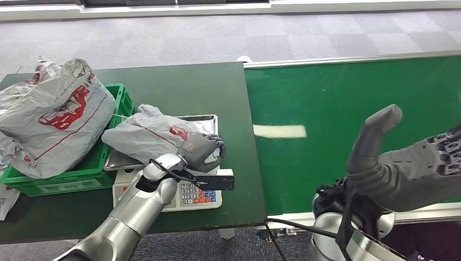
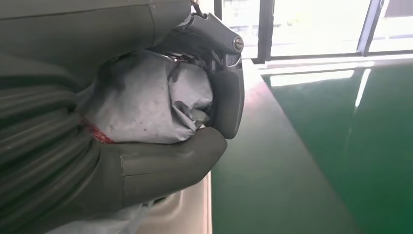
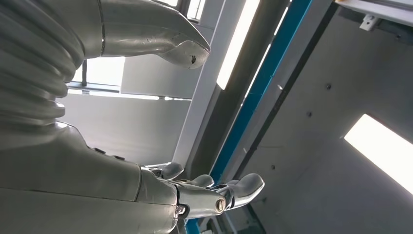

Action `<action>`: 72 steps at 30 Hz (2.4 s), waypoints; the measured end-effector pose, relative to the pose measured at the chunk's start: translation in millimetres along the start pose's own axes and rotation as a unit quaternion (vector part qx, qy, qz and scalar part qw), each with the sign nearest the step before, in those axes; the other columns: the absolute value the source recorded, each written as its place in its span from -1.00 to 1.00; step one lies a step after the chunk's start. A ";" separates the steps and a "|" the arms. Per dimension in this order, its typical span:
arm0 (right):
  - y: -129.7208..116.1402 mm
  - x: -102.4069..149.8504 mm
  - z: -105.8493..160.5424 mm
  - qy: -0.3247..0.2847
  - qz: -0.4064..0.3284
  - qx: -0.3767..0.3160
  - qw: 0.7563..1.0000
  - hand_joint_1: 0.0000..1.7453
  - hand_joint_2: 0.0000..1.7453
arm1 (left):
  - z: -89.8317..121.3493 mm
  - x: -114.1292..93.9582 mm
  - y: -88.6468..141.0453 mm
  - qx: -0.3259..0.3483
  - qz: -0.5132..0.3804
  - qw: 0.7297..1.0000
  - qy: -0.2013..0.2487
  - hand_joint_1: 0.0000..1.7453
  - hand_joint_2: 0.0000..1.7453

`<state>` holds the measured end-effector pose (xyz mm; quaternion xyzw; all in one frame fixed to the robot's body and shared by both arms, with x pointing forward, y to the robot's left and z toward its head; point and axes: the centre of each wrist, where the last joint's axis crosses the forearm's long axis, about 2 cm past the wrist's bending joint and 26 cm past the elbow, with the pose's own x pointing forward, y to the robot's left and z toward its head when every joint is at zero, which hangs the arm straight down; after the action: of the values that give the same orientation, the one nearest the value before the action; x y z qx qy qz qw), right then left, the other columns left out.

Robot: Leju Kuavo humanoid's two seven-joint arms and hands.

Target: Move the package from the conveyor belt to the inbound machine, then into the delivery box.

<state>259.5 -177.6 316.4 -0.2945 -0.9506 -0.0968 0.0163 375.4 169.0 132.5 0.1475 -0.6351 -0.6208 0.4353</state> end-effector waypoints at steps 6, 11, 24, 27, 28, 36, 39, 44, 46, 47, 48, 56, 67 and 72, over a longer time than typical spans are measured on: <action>-3.6 -2.0 1.2 0.004 0.006 -0.002 1.000 -1.00 1.00 | 1.6 3.8 11.8 0.049 0.040 0.996 -0.070 1.00 1.00; -4.6 -3.2 2.7 0.014 0.001 -0.006 1.000 -1.00 1.00 | 18.2 9.5 26.4 0.129 0.169 0.952 -0.221 1.00 1.00; -4.5 -4.9 5.4 0.024 -0.002 -0.007 1.000 -1.00 1.00 | 45.7 9.0 50.7 0.205 0.174 0.929 -0.254 0.34 1.00; -4.2 -5.4 6.5 0.027 -0.003 -0.006 1.000 -1.00 1.00 | 48.4 8.7 49.7 0.208 0.175 0.929 -0.252 0.67 1.00; -4.0 -5.6 6.9 0.028 -0.003 -0.006 1.000 -1.00 1.00 | 49.4 9.0 48.9 0.209 0.175 0.929 -0.251 0.84 1.00; -4.1 -6.3 10.4 0.029 0.002 0.003 1.000 -1.00 1.00 | 65.3 1.8 71.1 0.473 0.143 0.860 -0.128 1.00 1.00; -3.9 -6.7 11.1 0.028 0.005 0.006 1.000 -1.00 1.00 | 72.5 -5.3 83.9 0.536 0.133 0.829 -0.087 1.00 1.00; -3.4 -7.1 12.1 0.029 0.005 0.008 1.000 -1.00 1.00 | 77.1 -9.1 90.0 0.558 0.135 0.816 -0.072 1.00 1.00; -3.3 -7.1 12.3 0.030 0.005 0.008 1.000 -1.00 1.00 | 77.8 -9.5 90.8 0.565 0.132 0.811 -0.067 1.00 1.00; -3.1 -7.2 12.5 0.030 0.004 0.008 0.999 -1.00 1.00 | 78.6 -9.9 91.6 0.578 0.123 0.805 -0.061 1.00 1.00; -2.8 -7.5 12.9 0.032 0.004 0.009 0.999 -1.00 1.00 | 79.8 -10.8 93.4 0.598 0.107 0.793 -0.049 1.00 1.00; 5.2 -12.0 24.4 0.057 -0.006 0.023 0.998 -1.00 1.00 | 100.5 -24.7 150.3 0.736 -0.078 0.673 0.001 1.00 1.00; 19.4 -17.3 33.9 0.073 -0.013 0.045 0.996 -1.00 1.00 | 174.5 -1.1 234.1 0.832 -0.222 0.509 0.021 1.00 1.00; 20.6 -17.8 35.9 0.074 -0.012 0.050 0.996 -1.00 1.00 | 187.5 5.8 242.5 0.847 -0.233 0.478 0.020 1.00 1.00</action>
<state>286.7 -163.9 283.2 -0.2737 -0.9539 -0.0710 0.1004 319.6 333.6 385.1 0.5999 -0.7858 0.1425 -0.0490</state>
